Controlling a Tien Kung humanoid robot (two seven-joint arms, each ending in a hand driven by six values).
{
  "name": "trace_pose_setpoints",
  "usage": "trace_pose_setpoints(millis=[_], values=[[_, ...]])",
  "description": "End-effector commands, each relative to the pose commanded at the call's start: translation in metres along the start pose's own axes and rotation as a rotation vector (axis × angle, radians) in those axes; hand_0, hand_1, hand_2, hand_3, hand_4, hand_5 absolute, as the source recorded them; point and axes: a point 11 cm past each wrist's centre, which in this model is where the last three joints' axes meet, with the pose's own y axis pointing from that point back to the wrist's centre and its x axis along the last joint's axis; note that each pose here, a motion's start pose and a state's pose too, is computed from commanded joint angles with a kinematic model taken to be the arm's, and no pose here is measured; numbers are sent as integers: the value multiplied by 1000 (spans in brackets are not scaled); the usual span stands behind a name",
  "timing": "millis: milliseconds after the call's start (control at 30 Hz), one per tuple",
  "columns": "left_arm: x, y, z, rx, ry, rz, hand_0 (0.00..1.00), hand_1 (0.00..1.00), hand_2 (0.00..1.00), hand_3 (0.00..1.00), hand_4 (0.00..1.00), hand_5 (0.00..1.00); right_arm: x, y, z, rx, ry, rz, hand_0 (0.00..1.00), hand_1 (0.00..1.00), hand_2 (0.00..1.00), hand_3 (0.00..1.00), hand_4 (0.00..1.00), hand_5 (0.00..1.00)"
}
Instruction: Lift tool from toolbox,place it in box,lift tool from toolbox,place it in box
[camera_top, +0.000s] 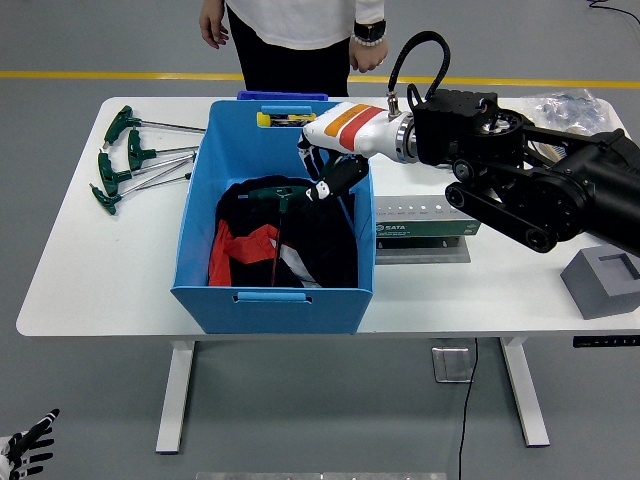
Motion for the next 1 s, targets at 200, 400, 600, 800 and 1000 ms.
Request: trace_pose_setpoints(millis=[200, 400, 600, 800, 1000], values=[[-1, 0, 2, -5, -6, -4, 731, 690, 729, 719, 813, 668, -12, 2, 4, -5, -33, -38, 736, 731, 831, 862, 914, 649], [-1, 0, 3, -7, -9, -4, 731, 689, 729, 719, 813, 667, -15, 2, 6, -8, -30, -39, 748, 747, 849, 957, 918, 632], [-1, 0, 1, 0, -13, -4, 731, 690, 729, 718, 813, 667, -14, 5, 11, -18, -29, -30, 742, 748, 850, 960, 912, 635], [-2, 0, 0, -1, -9, -7, 731, 691, 729, 718, 813, 667, -5, 15, 34, -74, -71, 15, 749, 751, 850, 962, 913, 640], [-1, 0, -1, 2, -5, -3, 731, 690, 729, 717, 813, 667, 6, 31, 61, -124, -183, 118, 760, 756, 854, 957, 951, 669]])
